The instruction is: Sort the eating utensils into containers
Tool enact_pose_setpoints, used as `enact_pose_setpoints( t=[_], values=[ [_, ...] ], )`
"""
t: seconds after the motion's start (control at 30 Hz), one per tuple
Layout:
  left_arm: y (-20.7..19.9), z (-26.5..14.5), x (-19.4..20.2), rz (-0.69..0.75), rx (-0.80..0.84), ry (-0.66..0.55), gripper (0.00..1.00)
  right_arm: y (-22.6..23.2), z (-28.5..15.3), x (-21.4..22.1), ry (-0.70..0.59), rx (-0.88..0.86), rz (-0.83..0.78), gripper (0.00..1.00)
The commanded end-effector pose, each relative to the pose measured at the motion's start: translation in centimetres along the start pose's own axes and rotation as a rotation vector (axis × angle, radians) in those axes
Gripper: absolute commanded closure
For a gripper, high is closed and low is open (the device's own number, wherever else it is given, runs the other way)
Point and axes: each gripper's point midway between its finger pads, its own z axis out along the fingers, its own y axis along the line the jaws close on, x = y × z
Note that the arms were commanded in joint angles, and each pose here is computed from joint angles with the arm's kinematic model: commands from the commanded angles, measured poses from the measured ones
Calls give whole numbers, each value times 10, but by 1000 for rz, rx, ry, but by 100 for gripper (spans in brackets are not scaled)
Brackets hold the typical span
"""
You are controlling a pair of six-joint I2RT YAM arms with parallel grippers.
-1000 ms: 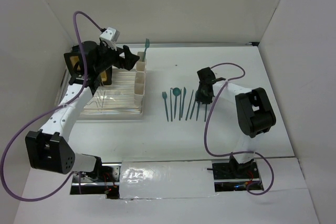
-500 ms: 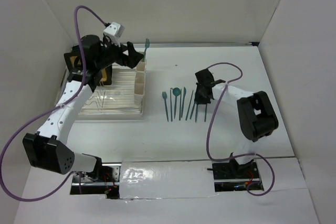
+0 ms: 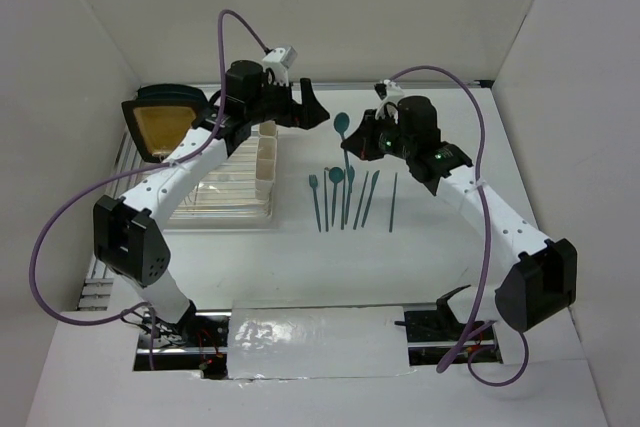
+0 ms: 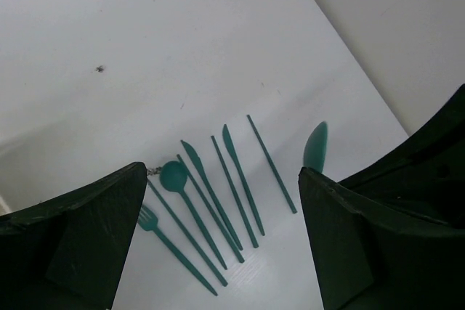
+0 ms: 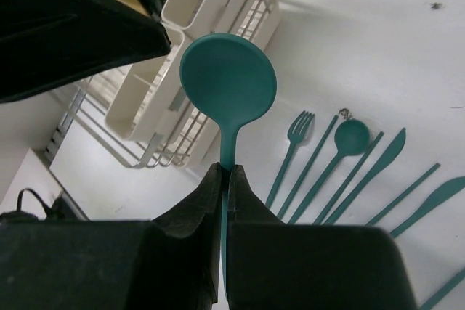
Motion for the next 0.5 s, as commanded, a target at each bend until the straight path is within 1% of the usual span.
enact_pose_setpoints(
  t=[0.0,0.17,0.33,0.4,0.47],
  values=[
    [-39,-9,-33,-13,124,-79,2,25,-5,-15,-11,-97,-67,100],
    [-68,-2,-19,9,193,-50,2,31,-6,-16,-15,-117,-58,100],
    [-72,-1,-11,14,198,-39,3,31,-7,-13,-14,-109,-37,100],
    [-75,3,-5,9,210,-24,5,36,-9,-17,-23,-119,-44,100],
    [-76,4,-6,9,189,-33,12,39,-11,-22,-35,-125,-51,100]
  ],
)
